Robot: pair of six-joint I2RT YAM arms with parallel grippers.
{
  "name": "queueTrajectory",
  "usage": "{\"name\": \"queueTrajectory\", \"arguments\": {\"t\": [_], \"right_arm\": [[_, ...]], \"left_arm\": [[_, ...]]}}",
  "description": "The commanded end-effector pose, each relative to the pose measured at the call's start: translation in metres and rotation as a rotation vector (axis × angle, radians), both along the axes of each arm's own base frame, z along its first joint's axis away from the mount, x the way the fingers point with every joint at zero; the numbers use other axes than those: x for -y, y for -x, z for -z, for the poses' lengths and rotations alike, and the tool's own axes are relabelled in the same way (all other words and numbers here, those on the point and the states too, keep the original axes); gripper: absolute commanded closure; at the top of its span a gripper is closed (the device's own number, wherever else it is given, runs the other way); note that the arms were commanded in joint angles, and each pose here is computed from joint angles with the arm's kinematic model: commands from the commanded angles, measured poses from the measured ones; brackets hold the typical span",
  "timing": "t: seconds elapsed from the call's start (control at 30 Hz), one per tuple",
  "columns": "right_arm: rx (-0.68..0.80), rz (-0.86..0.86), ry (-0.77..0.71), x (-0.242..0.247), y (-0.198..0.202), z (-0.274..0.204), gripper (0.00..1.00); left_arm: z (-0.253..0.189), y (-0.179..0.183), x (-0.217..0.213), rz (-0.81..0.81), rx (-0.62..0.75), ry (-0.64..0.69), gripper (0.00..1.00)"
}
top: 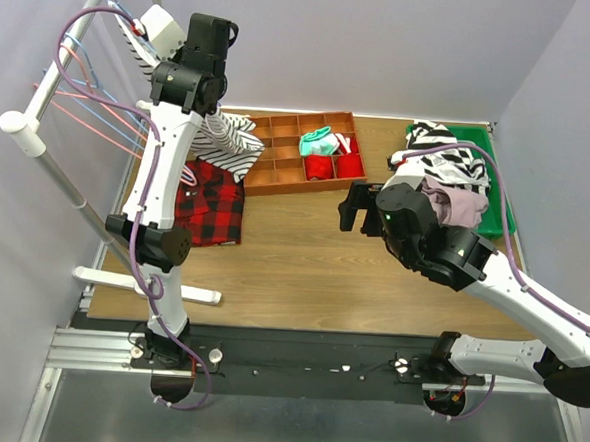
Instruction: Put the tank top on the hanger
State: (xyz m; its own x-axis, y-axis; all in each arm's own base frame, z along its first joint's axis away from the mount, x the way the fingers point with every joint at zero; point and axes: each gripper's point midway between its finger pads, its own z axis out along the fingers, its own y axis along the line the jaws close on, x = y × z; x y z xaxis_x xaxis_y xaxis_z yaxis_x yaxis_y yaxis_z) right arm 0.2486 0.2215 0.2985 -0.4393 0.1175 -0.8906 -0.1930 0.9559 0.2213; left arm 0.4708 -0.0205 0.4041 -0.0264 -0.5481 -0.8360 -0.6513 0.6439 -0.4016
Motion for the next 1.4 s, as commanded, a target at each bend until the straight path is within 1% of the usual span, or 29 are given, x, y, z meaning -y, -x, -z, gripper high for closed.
{"name": "queueTrajectory", "arguments": {"t": [0.0,0.37,0.63,0.73,0.77,0.93,0.97,1.03,1.1,1.23,1.33,1.37], "right_arm": [[-0.001,0.001,-0.005,0.003,0.004,0.002,0.02],[-0.004,0.001,0.0,0.004,0.005,0.006,0.02],[-0.005,0.001,-0.007,0.005,0.006,0.008,0.02],[-0.007,-0.003,-0.007,0.004,0.006,0.01,0.02],[-0.007,-0.004,-0.009,0.004,0.006,0.011,0.02],[-0.008,-0.009,-0.01,0.002,0.006,0.013,0.02],[-0.008,-0.009,-0.01,0.002,0.006,0.013,0.02],[-0.009,-0.01,-0.009,0.002,0.006,0.014,0.02],[-0.007,-0.011,-0.01,0.002,0.006,0.013,0.02],[-0.008,-0.016,-0.012,0.0,0.006,0.014,0.02],[-0.008,-0.018,-0.012,-0.001,0.006,0.015,0.02],[-0.009,-0.021,-0.013,-0.001,0.006,0.015,0.02]], "left_arm": [[-0.013,-0.003,-0.006,-0.013,0.059,0.042,1.0],[0.014,-0.017,0.003,0.011,0.011,0.081,1.0],[0.019,-0.018,0.007,0.023,0.003,0.097,0.99],[0.022,-0.017,0.006,0.02,-0.001,0.099,0.91],[0.025,-0.017,0.006,0.018,-0.009,0.098,0.85],[0.03,-0.015,0.004,0.004,-0.022,0.089,0.76],[0.032,-0.015,0.003,0.003,-0.028,0.087,0.73],[0.033,-0.014,0.003,0.002,-0.031,0.086,0.71],[0.033,-0.014,0.003,0.003,-0.031,0.084,0.62],[0.031,-0.012,0.002,0.005,-0.03,0.081,0.54],[0.028,-0.01,0.004,0.013,-0.027,0.073,0.41],[0.028,-0.011,0.004,0.017,-0.027,0.07,0.3]]}}
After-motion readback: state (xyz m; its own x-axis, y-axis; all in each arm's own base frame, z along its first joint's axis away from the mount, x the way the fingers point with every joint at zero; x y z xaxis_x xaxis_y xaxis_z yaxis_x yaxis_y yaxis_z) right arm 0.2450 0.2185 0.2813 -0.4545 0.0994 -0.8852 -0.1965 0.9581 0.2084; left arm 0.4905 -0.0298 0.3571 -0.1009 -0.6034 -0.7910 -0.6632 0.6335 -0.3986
